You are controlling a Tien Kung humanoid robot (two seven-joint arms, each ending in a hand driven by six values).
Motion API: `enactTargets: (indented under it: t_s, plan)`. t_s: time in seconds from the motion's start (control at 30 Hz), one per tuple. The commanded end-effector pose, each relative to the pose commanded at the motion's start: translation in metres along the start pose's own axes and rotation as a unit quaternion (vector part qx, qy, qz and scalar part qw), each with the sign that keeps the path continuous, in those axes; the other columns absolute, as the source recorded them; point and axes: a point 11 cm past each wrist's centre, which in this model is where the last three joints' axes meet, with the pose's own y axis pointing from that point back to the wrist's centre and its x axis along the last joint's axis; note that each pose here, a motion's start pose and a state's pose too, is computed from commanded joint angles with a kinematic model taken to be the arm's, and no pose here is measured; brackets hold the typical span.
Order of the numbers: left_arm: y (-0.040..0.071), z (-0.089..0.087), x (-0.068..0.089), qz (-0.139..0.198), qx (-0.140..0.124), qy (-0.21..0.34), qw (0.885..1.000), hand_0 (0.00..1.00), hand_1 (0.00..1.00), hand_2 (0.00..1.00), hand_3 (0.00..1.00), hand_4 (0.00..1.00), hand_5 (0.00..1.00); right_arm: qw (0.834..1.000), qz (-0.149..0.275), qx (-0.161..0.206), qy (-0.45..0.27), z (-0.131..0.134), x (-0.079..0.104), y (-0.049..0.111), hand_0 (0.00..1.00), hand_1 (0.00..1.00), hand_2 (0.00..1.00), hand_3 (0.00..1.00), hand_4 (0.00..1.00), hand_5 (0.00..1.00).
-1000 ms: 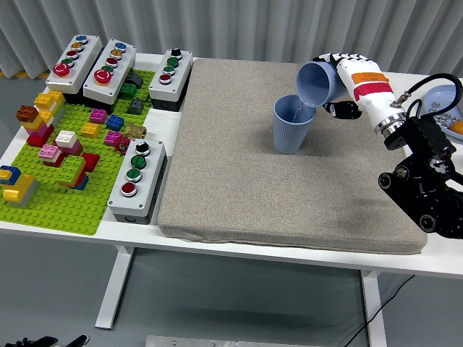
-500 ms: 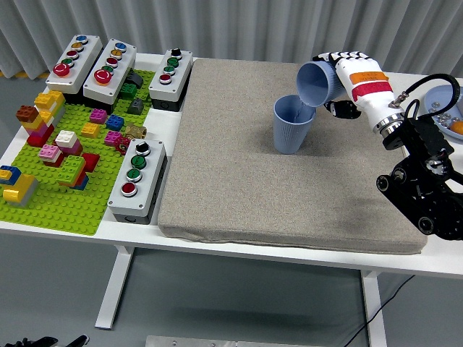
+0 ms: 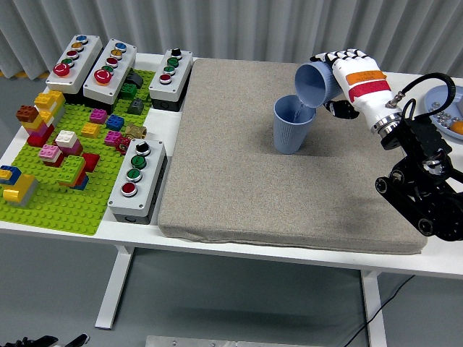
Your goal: Pick cup pour cup place
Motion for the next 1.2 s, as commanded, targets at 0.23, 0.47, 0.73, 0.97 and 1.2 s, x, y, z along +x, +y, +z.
enactTargets:
  t_s: [0.23, 0.47, 0.73, 0.97, 1.2]
  plan:
    - [0.0002, 0.001, 0.0002, 0.0, -0.001, 0.001, 1.0, 0.769, 0.754, 0.811, 0.65, 0.506, 0.973, 1.0, 0.002, 0.001, 0.007, 0.0015, 0.001, 0.0004, 0.868, 0.703, 0.605, 0.654, 0.666, 0.002]
    - [0.0002, 0.0009, 0.0002, 0.0, -0.001, 0.001, 1.0, 0.769, 0.754, 0.811, 0.65, 0.505, 0.971, 1.0, 0.007, 0.008, 0.023, 0.0002, 0.0022, 0.0009, 0.87, 0.704, 0.604, 0.647, 0.67, 0.002]
    - [0.0001, 0.0003, 0.0002, 0.0, 0.0, 0.001, 1.0, 0.769, 0.754, 0.811, 0.649, 0.505, 0.973, 0.999, 0.006, 0.014, 0.036, -0.0003, 0.0032, 0.0009, 0.879, 0.709, 0.61, 0.643, 0.673, 0.002]
    - [0.0, -0.001, 0.0006, 0.0, 0.001, 0.0, 1.0, 0.769, 0.754, 0.811, 0.649, 0.505, 0.972, 0.998, 0.005, 0.024, 0.056, -0.0015, 0.0033, 0.0019, 0.886, 0.709, 0.611, 0.64, 0.672, 0.002]
    - [-0.0004, -0.0035, 0.0007, 0.001, 0.004, 0.0, 1.0, 0.769, 0.754, 0.811, 0.649, 0.505, 0.972, 0.997, 0.002, 0.027, 0.066, -0.001, 0.0019, 0.0028, 0.889, 0.712, 0.612, 0.639, 0.671, 0.002]
